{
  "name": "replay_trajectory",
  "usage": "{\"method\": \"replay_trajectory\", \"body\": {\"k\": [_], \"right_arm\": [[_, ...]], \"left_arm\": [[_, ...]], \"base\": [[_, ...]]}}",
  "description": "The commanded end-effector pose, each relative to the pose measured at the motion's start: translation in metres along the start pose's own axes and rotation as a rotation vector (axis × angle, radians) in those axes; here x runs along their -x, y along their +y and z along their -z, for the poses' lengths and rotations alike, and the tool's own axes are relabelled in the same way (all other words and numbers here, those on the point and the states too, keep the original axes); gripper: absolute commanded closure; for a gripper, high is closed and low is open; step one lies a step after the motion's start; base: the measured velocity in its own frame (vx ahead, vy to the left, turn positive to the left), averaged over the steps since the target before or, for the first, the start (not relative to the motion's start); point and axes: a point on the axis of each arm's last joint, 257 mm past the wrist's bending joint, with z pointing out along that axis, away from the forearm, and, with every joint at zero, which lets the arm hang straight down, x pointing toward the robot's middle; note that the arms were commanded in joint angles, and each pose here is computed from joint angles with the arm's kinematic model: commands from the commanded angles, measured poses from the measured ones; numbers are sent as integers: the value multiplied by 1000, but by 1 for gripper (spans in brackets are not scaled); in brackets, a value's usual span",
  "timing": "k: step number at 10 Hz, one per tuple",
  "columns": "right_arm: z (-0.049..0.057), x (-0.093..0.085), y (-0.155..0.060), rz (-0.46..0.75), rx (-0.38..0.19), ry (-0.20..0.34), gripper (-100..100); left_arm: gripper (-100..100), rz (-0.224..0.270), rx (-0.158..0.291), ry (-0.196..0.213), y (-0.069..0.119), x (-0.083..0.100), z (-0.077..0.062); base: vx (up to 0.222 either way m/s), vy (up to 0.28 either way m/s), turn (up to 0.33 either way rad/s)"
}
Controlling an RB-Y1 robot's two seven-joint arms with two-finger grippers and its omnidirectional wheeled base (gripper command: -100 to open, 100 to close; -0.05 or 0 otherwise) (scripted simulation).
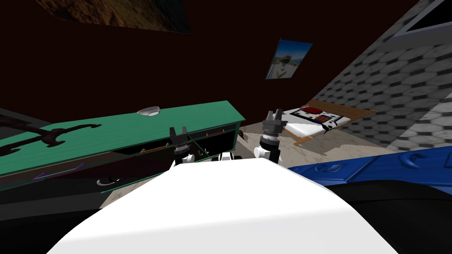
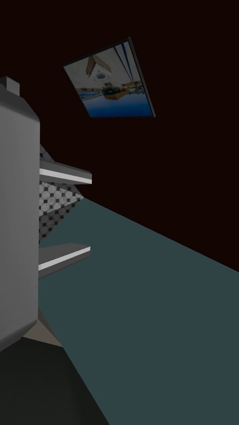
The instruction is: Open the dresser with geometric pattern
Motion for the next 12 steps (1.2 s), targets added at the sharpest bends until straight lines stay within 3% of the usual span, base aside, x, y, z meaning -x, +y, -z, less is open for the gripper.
{"method": "replay_trajectory", "body": {"k": [1,5,6,12], "right_arm": [[0,0,0,0,0,0,0],[0,0,0,0,0,0,0],[0,0,0,0,0,0,0],[0,0,0,0,0,0,0]], "left_arm": [[-100,23,73,2,21,-11,17],[-100,23,73,2,21,-11,17],[-100,-2,17,-14,9,0,13],[-100,-2,29,-22,13,1,21]], "base": [[4,6,-5],[-1,-1,0],[26,-42,44],[16,-22,14]]}}
